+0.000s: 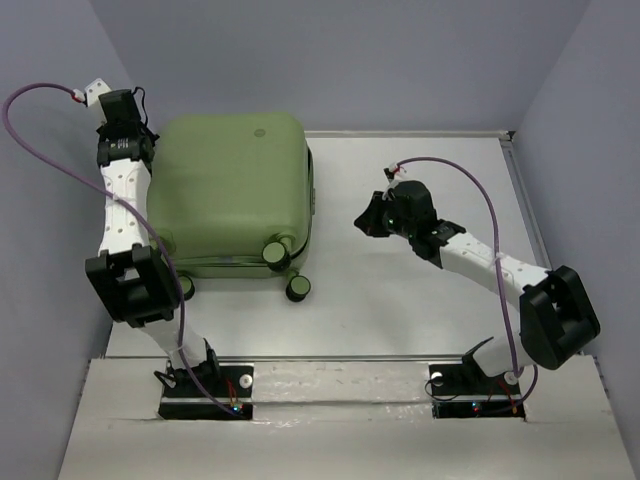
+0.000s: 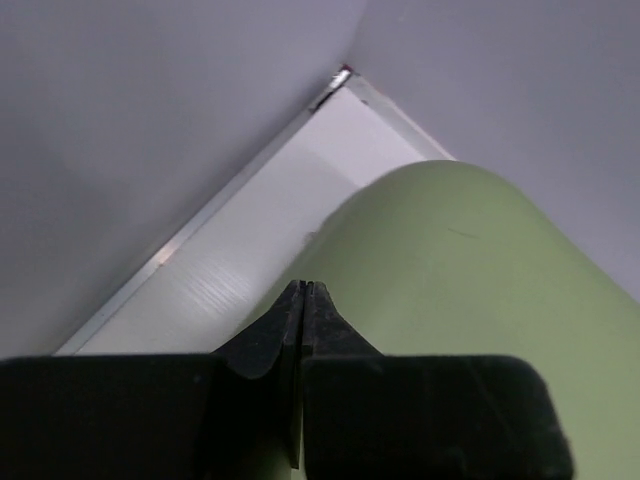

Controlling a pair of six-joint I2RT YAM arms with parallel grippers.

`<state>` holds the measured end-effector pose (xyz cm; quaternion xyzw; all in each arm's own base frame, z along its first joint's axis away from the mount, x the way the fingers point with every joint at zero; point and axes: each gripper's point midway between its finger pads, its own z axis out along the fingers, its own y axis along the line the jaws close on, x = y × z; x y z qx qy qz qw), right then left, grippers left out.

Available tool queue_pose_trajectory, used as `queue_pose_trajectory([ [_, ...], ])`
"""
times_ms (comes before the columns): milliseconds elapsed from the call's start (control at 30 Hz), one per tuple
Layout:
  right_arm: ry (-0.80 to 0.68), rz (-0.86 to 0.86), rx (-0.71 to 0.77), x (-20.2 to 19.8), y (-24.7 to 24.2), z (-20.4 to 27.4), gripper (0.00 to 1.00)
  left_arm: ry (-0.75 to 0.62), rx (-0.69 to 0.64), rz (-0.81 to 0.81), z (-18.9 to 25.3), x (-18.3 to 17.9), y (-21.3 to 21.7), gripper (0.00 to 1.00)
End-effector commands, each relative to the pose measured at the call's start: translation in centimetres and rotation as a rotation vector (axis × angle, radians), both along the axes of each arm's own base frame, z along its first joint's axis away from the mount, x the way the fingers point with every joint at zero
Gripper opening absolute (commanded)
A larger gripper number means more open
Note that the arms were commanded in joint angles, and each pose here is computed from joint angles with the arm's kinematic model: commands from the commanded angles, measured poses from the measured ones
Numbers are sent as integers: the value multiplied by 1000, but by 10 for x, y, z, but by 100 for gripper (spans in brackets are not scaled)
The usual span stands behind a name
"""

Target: Pack the luggage

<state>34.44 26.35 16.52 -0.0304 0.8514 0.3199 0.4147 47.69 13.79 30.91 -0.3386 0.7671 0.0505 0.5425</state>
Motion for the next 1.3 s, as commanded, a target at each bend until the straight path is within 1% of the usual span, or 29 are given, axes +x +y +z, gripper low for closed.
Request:
queue_pose_trajectory([
  [0,-88,85,29,-8,11,26,7,128,144,150,-13,-3,44,6],
  [67,-96,87,33,-8,11,29,7,176,165,190,-29,-5,53,6],
  [100,-96,95,33,-10,14,29,7,226,164,192,-47,-5,55,6],
  [167,-94,92,34,-7,16,30,7,284,174,211,-65,-6,60,6],
  [200,-93,92,35,-5,17,31,7,329,175,207,-81,-5,61,6],
  [233,-83,86,24,-1,19,24,7,359,175,205,-91,-6,62,6],
  [267,-98,82,21,5,20,29,7,427,171,198,-114,-13,60,6],
  [367,-102,37,-27,25,20,23,8,501,172,185,-146,-23,56,6],
  [400,-104,28,-49,38,25,21,11,529,165,174,-163,-31,53,6],
  [467,-93,28,-69,54,29,19,14,543,139,137,-178,-36,45,6],
  [500,-118,30,-54,65,37,33,15,563,118,115,-192,-45,38,6],
  [533,-120,33,-57,72,41,32,18,553,93,93,-198,-45,32,6],
  [567,-86,37,-83,78,45,14,20,534,32,58,-206,-43,19,6],
  [600,-68,37,-96,82,47,9,21,548,2,22,-220,-52,4,6],
  [667,-71,38,-96,93,53,13,23,535,-41,-29,-232,-51,-17,6],
  [700,-54,41,-107,96,56,2,23,545,-64,-78,-240,-55,-36,6],
  [767,-52,54,-110,99,60,0,28,532,-79,-127,-244,-57,-55,6],
  [800,-46,66,-125,100,61,-7,29,501,-103,-172,-238,-57,-68,6],
  [833,-35,71,-143,100,60,-11,29,511,-134,-208,-247,-67,-84,6],
  [867,-43,65,-156,105,55,-9,30,475,-177,-262,-245,-66,-99,6],
  [900,-33,68,-172,105,54,-15,30,461,-200,-282,-245,-76,-107,6],
  [967,-31,66,-183,108,49,-19,31,444,-214,-341,-242,-81,-126,6],
  [1000,-35,73,-192,107,48,-21,31,418,-219,-376,-233,-84,-136,6],
  [1033,-38,64,-198,111,43,-21,31,434,-217,-421,-239,-95,-153,6],
  [1067,-40,69,-197,111,44,-20,31,428,-222,-419,-238,-99,-154,6],
  [1100,-52,82,-197,112,46,-17,31,414,-211,-484,-231,-104,-178,6],
  [1200,-67,117,-178,123,47,-13,32,417,-227,-553,-231,-122,-211,6],
  [1233,-81,146,-173,126,52,-10,33,391,-225,-603,-222,-129,-230,6],
  [1267,-90,192,-136,133,63,-3,35,394,-232,-619,-225,-137,-238,6],
])
